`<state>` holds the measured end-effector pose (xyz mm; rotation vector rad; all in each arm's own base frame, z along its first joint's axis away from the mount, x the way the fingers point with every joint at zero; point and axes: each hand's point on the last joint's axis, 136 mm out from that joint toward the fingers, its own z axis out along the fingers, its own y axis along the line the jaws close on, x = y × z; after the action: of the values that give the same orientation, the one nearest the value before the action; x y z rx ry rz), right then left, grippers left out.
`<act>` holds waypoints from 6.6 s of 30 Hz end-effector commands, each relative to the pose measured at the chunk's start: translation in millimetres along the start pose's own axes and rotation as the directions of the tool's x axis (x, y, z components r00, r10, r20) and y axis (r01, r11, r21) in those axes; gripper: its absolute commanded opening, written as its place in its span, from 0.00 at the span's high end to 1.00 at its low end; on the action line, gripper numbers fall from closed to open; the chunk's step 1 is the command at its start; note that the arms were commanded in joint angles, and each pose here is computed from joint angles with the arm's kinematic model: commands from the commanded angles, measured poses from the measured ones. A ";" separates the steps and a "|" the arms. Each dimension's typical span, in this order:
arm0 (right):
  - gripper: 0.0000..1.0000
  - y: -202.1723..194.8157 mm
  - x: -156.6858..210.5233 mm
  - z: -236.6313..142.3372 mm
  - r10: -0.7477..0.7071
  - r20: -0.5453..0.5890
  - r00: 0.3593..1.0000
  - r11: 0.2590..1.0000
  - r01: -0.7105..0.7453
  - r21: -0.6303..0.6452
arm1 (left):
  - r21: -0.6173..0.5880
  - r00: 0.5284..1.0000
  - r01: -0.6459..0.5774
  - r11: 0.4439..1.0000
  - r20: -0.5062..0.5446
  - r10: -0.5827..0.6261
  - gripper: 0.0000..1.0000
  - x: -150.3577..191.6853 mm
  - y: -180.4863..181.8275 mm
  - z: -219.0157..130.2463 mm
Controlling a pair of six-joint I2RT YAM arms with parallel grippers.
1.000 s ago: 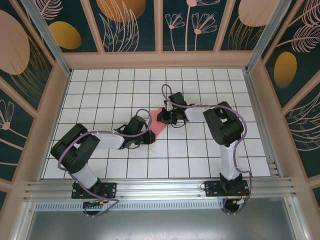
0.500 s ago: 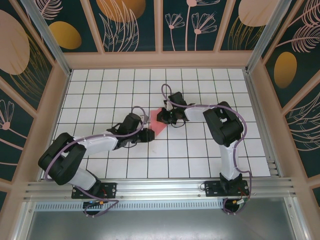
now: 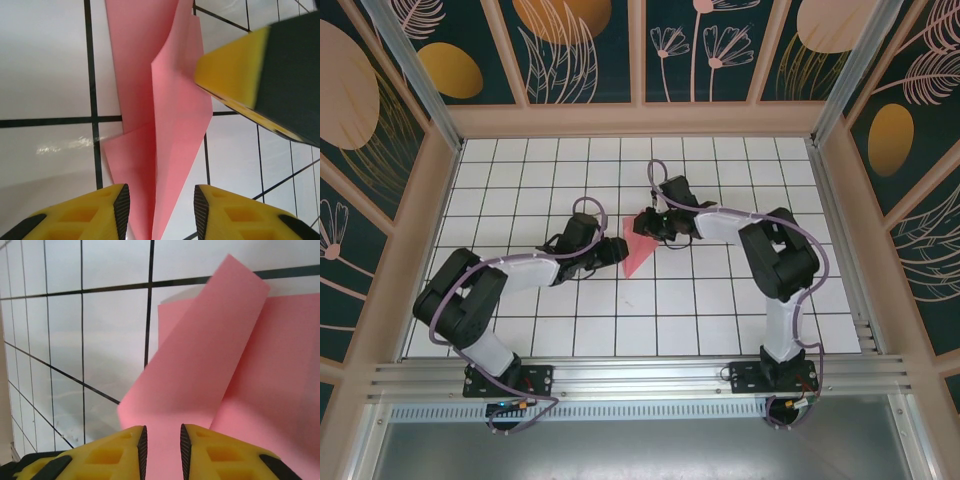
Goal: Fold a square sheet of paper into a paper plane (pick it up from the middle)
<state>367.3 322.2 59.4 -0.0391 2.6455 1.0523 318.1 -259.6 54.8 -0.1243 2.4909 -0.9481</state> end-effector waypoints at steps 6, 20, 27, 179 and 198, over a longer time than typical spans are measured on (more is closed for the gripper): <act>0.74 -30.9 15.7 -5.3 0.030 0.000 1.000 0.995 -0.030 0.100 | 0.066 1.000 -0.003 0.998 -0.017 0.004 0.60 -7.0 -13.8 12.8; 0.76 -39.2 30.0 17.0 0.037 -0.073 0.997 0.995 -0.030 0.092 | 0.067 0.994 0.004 0.998 -0.110 0.003 0.69 9.5 -4.7 34.7; 0.76 -42.6 35.9 25.1 0.035 -0.100 0.994 0.995 -0.025 0.099 | 0.070 0.990 -0.004 0.998 -0.139 0.014 0.74 13.1 -3.1 41.3; 0.94 -14.9 68.1 24.5 0.025 -0.137 0.990 0.997 -0.015 0.075 | -0.080 0.988 0.025 0.997 -0.147 -0.037 1.00 45.4 60.0 31.0; 0.94 -17.0 74.9 18.7 0.020 -0.131 0.991 0.996 -0.008 0.088 | 0.128 0.997 0.034 0.991 -0.072 -0.025 1.00 19.6 2.9 5.8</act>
<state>311.0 336.8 19.7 -0.1010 2.7648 1.0416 302.9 -265.4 20.2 -0.0791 2.5430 -1.0864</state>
